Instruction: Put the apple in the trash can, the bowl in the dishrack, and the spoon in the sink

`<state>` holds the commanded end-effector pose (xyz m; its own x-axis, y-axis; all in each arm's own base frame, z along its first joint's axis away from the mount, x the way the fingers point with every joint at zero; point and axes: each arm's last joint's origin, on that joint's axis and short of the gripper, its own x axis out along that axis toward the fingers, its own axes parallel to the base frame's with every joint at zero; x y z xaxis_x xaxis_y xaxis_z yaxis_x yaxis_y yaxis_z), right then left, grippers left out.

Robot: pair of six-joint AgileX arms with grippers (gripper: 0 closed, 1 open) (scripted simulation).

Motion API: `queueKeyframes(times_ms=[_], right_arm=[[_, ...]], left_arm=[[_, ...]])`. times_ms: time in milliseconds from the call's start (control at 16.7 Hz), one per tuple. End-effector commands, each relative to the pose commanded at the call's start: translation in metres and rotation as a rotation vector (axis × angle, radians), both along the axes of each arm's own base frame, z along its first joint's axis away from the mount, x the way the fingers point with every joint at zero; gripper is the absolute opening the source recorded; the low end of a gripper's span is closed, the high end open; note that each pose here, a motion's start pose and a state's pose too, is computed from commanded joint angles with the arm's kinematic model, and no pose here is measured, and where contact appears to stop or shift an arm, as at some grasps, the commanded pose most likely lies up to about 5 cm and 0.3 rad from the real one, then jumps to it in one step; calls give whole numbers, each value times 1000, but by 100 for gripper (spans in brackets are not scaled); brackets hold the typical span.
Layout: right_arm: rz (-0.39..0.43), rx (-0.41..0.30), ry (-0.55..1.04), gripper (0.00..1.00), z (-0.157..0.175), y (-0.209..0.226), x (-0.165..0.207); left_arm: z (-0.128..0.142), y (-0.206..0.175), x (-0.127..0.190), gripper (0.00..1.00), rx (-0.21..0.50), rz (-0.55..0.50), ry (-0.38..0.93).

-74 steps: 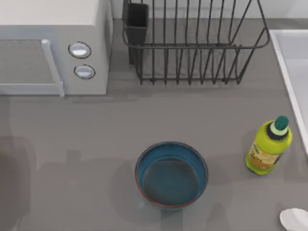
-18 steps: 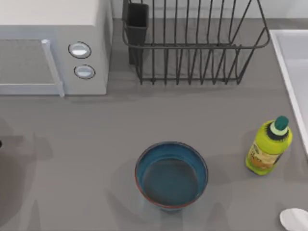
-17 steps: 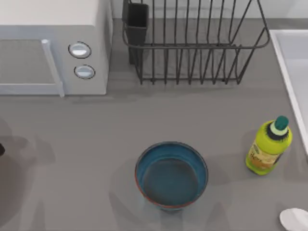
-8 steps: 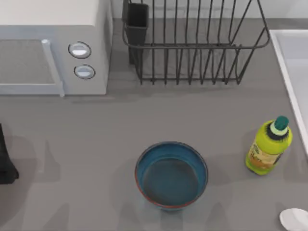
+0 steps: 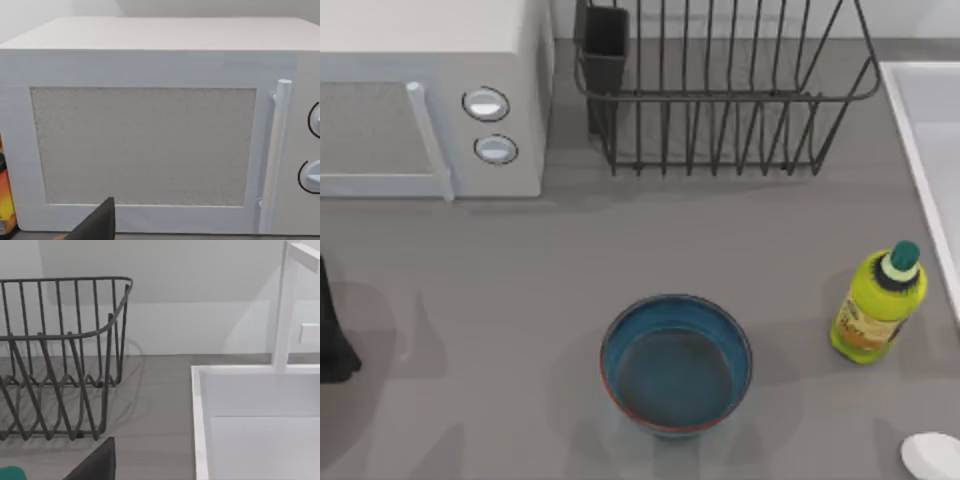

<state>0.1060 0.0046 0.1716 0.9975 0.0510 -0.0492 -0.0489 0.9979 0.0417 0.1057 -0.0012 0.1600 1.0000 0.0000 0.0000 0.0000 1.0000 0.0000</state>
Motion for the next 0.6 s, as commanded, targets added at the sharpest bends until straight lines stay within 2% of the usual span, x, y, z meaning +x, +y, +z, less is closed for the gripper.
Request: queueKeyframes(times_ms=[180,360,600], right_arm=[[104,77,128,100,28,13,3],[212,147,349,100,63,36,17],[281,160,747,100,94,86,54]], left_arm=[[0,0,0,100,0,0,0],[0,0,0,100,0,0,0],[0,0,0,100,0,0,0]])
